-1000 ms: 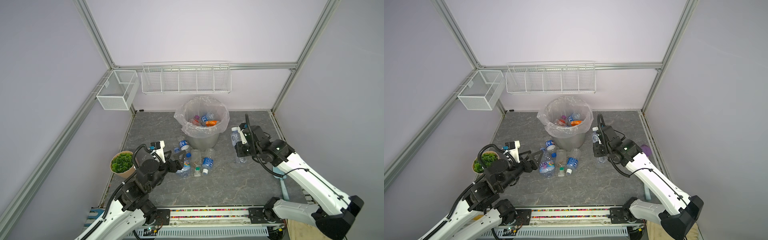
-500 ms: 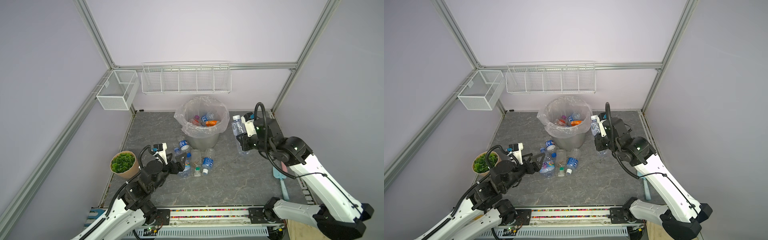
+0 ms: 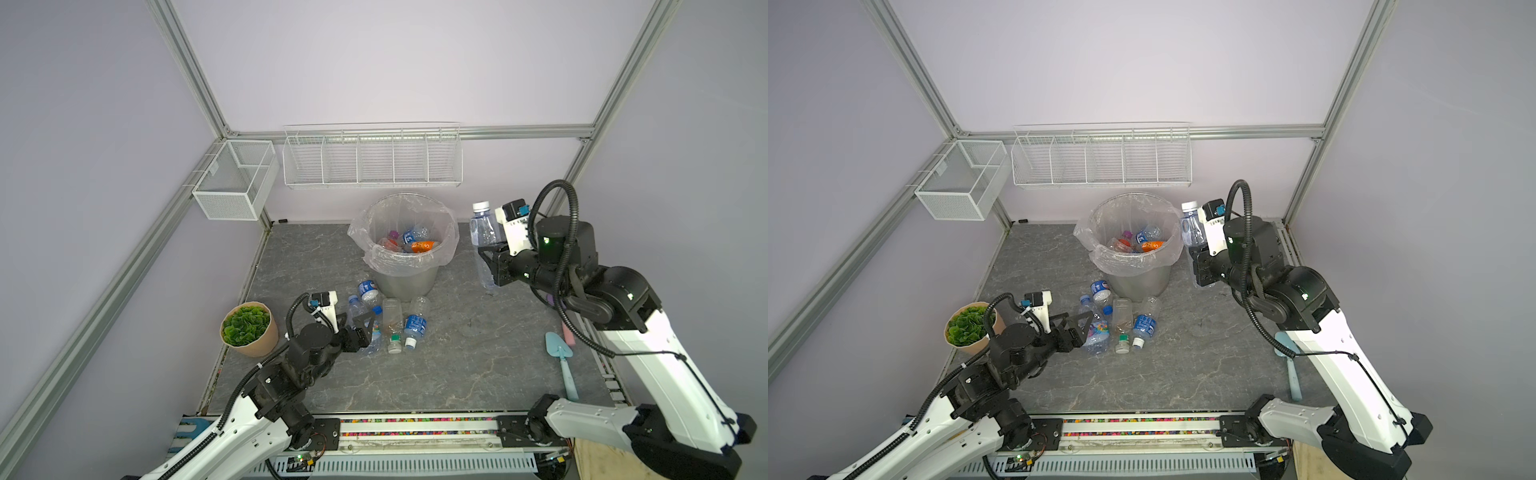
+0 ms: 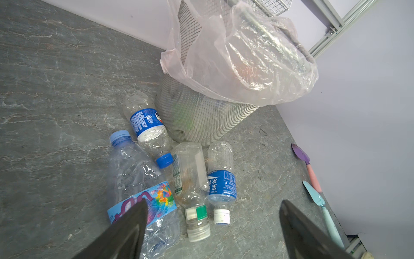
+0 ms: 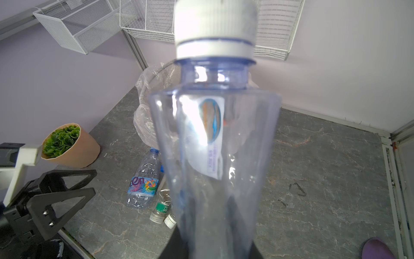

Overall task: Throw the plastic bottles in the bin
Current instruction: 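Lift the clear bottle with the right gripper up over the bin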

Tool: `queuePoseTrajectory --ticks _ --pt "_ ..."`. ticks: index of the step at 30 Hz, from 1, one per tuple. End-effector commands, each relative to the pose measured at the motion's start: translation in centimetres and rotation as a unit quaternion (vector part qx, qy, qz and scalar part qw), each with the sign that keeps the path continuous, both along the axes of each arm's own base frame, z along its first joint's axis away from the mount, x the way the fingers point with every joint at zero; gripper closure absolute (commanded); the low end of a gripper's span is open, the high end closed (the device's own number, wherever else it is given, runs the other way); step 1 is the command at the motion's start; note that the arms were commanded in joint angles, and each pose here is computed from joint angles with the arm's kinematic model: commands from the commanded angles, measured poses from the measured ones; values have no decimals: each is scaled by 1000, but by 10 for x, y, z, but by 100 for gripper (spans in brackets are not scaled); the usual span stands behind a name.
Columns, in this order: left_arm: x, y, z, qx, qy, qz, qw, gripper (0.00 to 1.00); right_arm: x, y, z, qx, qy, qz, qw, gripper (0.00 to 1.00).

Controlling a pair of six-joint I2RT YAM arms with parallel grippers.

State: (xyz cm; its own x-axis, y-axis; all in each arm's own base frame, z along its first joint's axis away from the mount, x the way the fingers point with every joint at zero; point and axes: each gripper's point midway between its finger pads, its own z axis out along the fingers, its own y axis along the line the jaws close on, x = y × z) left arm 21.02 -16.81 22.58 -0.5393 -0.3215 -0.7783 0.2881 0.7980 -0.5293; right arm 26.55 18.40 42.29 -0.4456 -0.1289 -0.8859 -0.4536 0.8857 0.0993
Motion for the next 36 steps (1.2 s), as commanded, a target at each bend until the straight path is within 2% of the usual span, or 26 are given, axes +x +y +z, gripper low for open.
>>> queuePoseTrajectory --ticks 1,21,36 --pt "-1 -1 -1 -8 2 1 1000 9 1 10 19 5 -27 23 999 83" --pt "-6 5 11 -9 -13 -2 1000 9 20 43 73 31 -75 53 995 79" --pt "-13 16 18 -6 -26 2 1000 9 41 75 87 23 -83 71 994 76"
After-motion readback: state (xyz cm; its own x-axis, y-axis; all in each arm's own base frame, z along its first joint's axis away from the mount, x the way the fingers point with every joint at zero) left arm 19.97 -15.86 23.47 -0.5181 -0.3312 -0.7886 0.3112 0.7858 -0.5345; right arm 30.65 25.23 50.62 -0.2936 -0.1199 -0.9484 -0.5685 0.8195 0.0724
